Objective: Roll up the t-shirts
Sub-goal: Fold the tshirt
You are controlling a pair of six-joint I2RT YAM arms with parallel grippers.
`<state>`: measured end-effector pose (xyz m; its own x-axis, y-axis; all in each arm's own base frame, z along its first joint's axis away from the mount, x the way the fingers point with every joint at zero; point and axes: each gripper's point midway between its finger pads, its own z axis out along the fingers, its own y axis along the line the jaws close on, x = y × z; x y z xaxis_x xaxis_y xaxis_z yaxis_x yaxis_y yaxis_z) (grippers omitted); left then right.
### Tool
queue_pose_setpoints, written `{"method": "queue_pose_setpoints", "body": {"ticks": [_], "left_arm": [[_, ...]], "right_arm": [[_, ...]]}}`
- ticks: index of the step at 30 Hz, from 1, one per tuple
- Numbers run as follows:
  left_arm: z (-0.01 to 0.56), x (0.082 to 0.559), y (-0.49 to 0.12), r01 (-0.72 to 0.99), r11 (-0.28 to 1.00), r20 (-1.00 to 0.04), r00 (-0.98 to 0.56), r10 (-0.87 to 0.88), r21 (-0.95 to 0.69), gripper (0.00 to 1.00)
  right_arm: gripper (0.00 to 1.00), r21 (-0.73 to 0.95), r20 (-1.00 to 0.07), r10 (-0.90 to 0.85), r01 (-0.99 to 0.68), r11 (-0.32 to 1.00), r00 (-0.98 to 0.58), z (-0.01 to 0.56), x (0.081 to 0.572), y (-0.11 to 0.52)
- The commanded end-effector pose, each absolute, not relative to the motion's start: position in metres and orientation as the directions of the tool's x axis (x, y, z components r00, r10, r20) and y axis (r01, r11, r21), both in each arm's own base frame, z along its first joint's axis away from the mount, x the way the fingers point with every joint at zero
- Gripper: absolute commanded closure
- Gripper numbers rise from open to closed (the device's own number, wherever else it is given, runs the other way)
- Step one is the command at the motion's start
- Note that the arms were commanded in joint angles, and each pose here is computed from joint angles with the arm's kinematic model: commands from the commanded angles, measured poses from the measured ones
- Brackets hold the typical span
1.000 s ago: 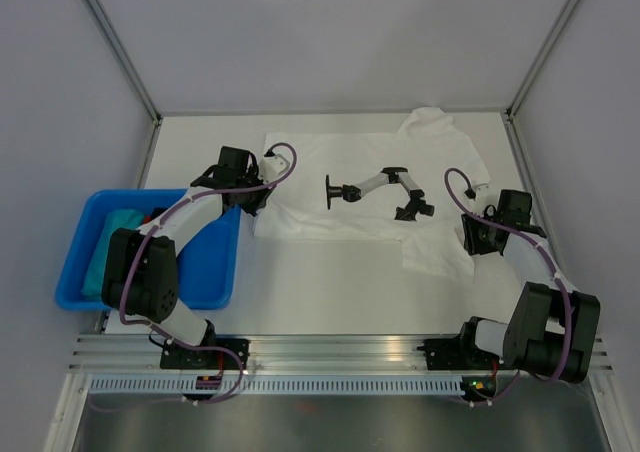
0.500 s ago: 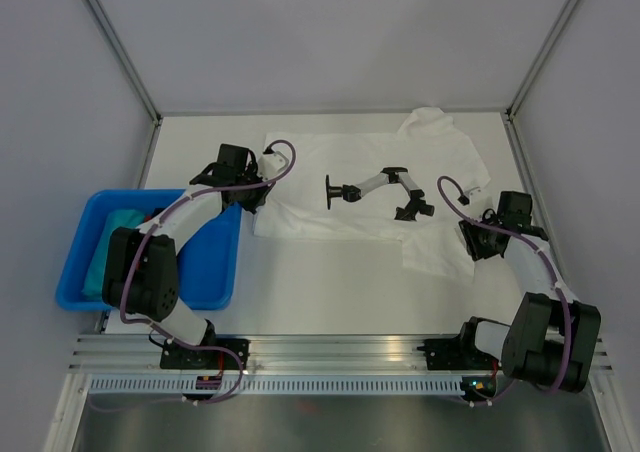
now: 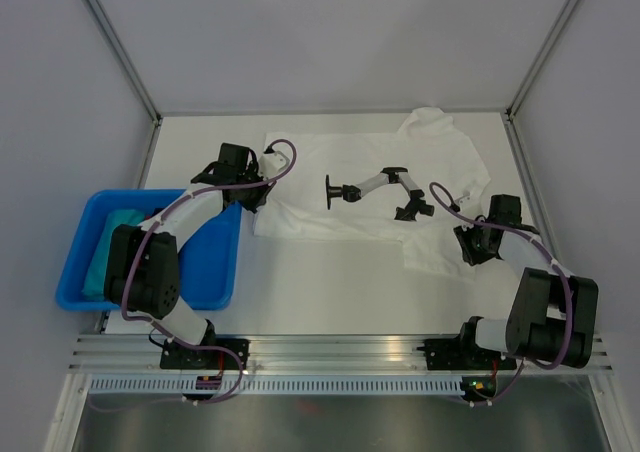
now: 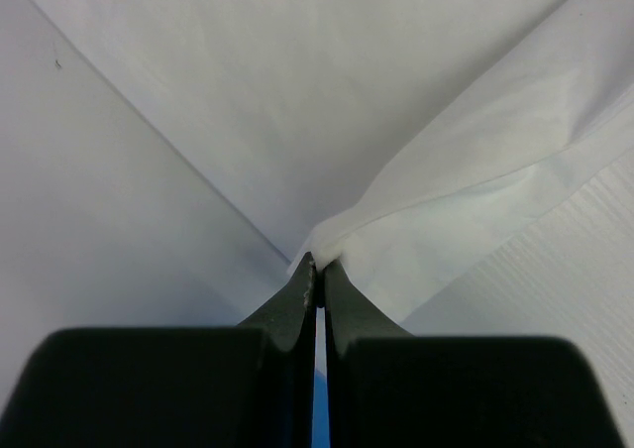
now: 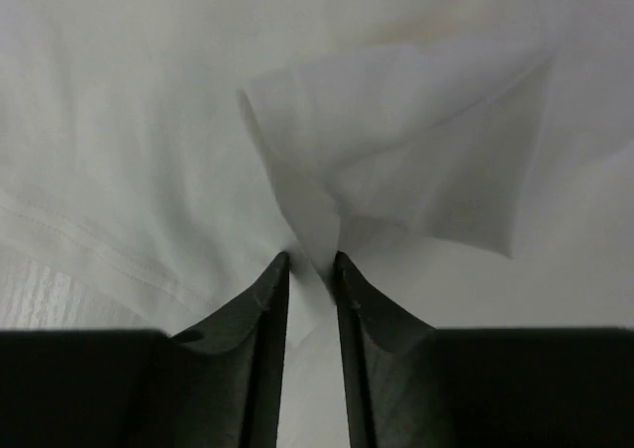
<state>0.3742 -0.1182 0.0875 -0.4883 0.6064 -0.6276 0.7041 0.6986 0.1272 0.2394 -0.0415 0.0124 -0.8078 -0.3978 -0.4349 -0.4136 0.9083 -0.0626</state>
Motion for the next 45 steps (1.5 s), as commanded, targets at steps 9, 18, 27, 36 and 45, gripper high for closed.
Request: {"method": "queue_pose_setpoints", "body": {"ticks": [9,18,27,36,45], "left_arm": [[0.106,0.388,-0.122,0.687,0.715,-0.667,-0.473,0.576,0.131,0.98],[0.107,0.391,-0.114,0.664,0.728,-0.651,-0.479,0.588,0.170,0.98],[0.094,0.403,-0.107,0.631,0.754,-0.615,-0.524,0.589,0.185,0.98],[0.085,0.418,-0.101,0.606,0.767,-0.585,-0.550,0.596,0.211,0.98],[0.089,0.430,-0.101,0.593,0.773,-0.588,-0.549,0.593,0.226,0.98]], "right_arm": [[1.00,-0.062,-0.444,-0.401,-0.419,0.906,-0.801,0.031,0.260,-0.044],[1.00,0.042,-0.603,-0.399,-0.527,0.849,-0.691,0.076,0.275,-0.007],[1.00,0.138,-0.767,-0.261,-0.548,0.825,-0.586,0.128,0.311,-0.001],[1.00,0.105,-0.823,-0.193,-0.476,0.873,-0.535,0.139,0.351,-0.018],[1.00,0.085,-0.810,-0.162,-0.385,0.919,-0.564,0.137,0.378,-0.040]]}}
